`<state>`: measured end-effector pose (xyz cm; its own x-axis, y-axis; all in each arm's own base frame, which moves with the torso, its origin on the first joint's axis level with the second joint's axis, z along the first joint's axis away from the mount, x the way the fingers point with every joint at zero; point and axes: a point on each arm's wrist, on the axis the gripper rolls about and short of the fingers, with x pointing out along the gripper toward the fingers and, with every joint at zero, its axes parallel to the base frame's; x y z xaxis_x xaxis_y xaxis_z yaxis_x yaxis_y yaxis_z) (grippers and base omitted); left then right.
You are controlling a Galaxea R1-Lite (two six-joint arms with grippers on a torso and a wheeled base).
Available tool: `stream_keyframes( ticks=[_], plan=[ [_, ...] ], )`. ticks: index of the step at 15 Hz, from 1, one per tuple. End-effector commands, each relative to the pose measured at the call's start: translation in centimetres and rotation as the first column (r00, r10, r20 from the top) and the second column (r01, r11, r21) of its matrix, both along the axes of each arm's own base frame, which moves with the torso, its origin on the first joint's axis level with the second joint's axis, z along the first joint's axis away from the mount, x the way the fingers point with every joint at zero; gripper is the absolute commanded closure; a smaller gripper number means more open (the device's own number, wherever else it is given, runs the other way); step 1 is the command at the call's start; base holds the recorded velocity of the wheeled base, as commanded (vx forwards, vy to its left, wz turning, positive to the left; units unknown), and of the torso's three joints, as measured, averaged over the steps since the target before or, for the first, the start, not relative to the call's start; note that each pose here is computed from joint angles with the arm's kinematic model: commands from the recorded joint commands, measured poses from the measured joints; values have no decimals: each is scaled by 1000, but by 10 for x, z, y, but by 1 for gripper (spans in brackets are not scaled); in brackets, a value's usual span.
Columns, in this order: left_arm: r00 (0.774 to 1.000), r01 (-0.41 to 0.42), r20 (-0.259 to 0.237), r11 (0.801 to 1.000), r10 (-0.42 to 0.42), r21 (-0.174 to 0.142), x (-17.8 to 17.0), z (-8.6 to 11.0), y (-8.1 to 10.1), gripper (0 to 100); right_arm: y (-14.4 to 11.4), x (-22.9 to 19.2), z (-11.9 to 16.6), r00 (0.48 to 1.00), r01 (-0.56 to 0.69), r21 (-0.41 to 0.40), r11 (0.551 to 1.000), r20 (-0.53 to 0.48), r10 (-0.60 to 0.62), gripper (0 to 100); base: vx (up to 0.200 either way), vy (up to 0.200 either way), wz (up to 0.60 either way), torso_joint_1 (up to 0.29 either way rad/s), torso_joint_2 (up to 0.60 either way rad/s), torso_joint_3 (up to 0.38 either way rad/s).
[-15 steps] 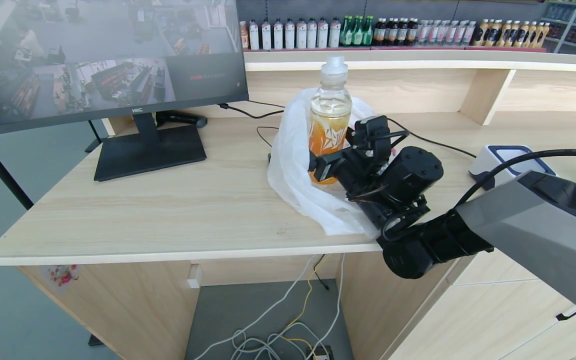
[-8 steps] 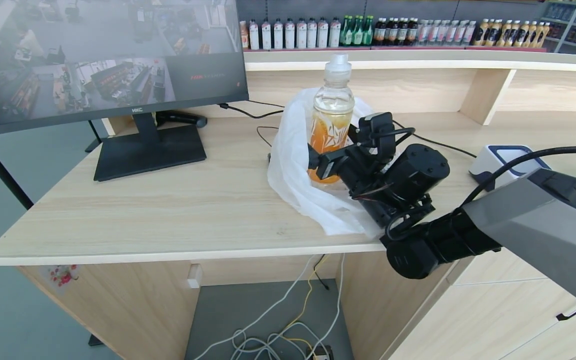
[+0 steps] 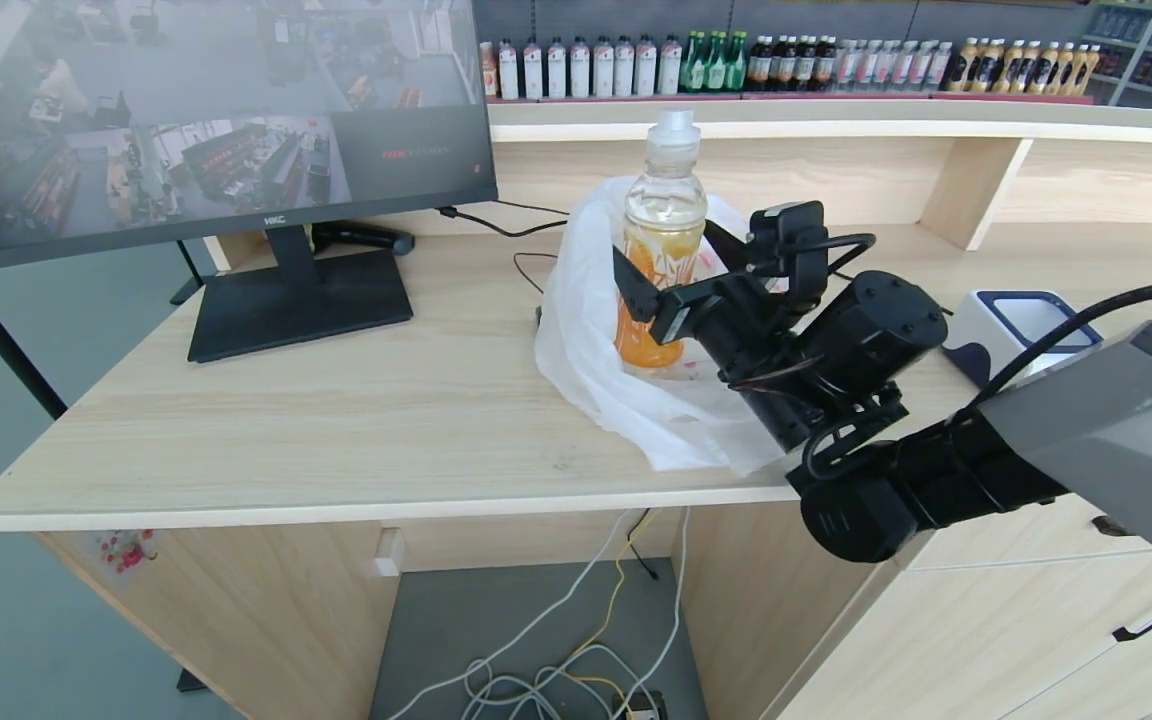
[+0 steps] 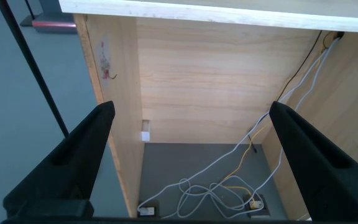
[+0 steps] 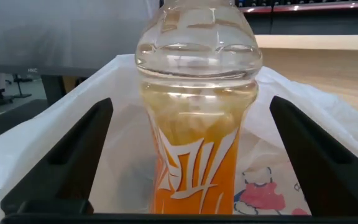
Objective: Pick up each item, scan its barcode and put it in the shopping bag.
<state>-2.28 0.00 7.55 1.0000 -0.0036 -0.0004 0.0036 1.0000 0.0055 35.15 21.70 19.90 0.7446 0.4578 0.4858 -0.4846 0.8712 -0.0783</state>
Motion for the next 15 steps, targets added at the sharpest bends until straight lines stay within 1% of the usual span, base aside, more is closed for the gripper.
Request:
stream_keyframes(
  ticks=[1,5,7,12,14,15],
  plan=[
    [1000,-1,0,1000,1,1,0,0,0,0,-5,-11,10,1000,-4,5,1000,8,4,0,0,0,0,0,0,0],
    [1000,-1,0,1000,1,4,0,0,0,0,-10,-30,21,1000,-20,12,1000,17,20,0,0,0,0,0,0,0],
    [1000,-1,0,1000,1,2,0,0,0,0,-17,-42,29,999,-22,17,1000,25,21,0,0,0,0,0,0,0],
    [1000,-1,0,1000,1,4,0,0,0,0,-38,-74,38,1000,-29,22,999,8,29,0,0,0,0,0,0,0],
    [1000,-1,0,1000,1,4,0,0,0,0,-43,-84,37,1000,-30,14,999,-5,31,0,0,0,0,0,0,0],
    [1000,-1,0,1000,1,4,0,0,0,0,-51,-94,35,1000,-27,7,1000,-14,27,0,0,0,0,0,0,0]
  ],
)
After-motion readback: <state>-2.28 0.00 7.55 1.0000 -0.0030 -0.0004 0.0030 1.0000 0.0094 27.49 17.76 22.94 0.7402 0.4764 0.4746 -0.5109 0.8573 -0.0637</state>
